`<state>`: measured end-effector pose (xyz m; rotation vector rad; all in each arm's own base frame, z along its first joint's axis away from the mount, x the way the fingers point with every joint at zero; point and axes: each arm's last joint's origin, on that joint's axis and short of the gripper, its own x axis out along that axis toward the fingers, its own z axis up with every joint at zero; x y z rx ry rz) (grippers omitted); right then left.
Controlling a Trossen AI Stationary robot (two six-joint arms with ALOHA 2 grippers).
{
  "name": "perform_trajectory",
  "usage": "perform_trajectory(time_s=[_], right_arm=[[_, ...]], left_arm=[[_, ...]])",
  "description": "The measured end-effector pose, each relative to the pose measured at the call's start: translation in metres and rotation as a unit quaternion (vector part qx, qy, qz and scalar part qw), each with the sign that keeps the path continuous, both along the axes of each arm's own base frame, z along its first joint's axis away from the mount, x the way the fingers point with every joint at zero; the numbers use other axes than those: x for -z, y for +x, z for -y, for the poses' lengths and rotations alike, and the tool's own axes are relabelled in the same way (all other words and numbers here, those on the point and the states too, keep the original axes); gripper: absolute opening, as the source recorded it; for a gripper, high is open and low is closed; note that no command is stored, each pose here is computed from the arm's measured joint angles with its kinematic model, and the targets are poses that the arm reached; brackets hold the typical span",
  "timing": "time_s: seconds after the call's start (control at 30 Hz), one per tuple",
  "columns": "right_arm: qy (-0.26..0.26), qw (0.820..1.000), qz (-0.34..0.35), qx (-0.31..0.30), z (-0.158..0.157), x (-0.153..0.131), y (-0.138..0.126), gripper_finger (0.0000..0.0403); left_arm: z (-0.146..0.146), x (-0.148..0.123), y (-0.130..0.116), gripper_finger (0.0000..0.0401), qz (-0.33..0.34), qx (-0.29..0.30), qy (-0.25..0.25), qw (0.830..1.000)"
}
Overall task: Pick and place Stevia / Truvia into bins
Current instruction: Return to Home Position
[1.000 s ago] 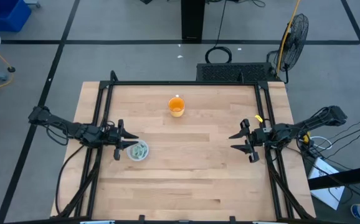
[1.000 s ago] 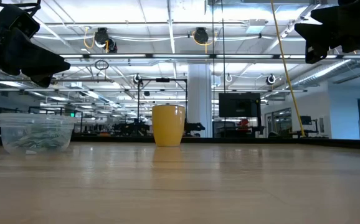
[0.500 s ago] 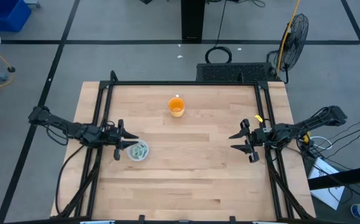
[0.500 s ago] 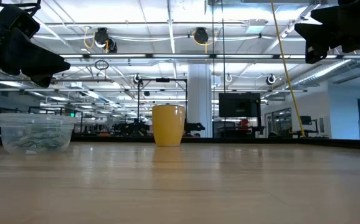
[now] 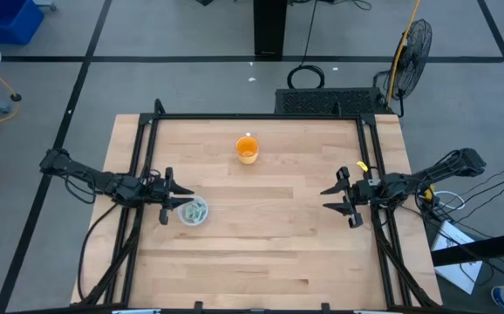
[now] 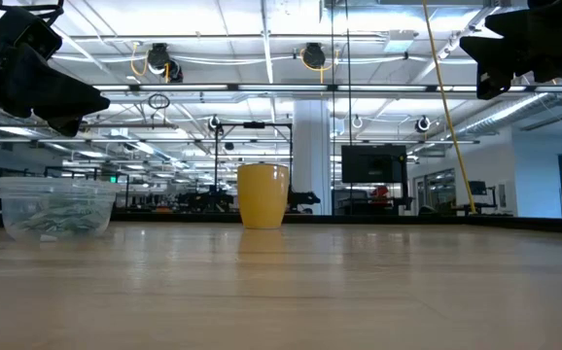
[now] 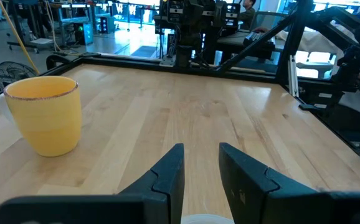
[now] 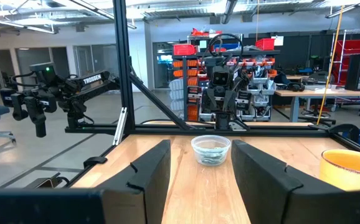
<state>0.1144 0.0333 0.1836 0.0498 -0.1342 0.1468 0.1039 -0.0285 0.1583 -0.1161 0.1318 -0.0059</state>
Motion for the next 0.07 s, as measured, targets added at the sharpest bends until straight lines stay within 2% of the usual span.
perform_trajectory(time_s=[0.07], right_arm=[[0.0, 1.0, 0.0, 0.0, 0.0, 0.0, 0.0, 0.0164]], left_arm=[[0.0, 0.0, 0.0, 0.0104, 0.0, 0.0, 0.0, 1.0]])
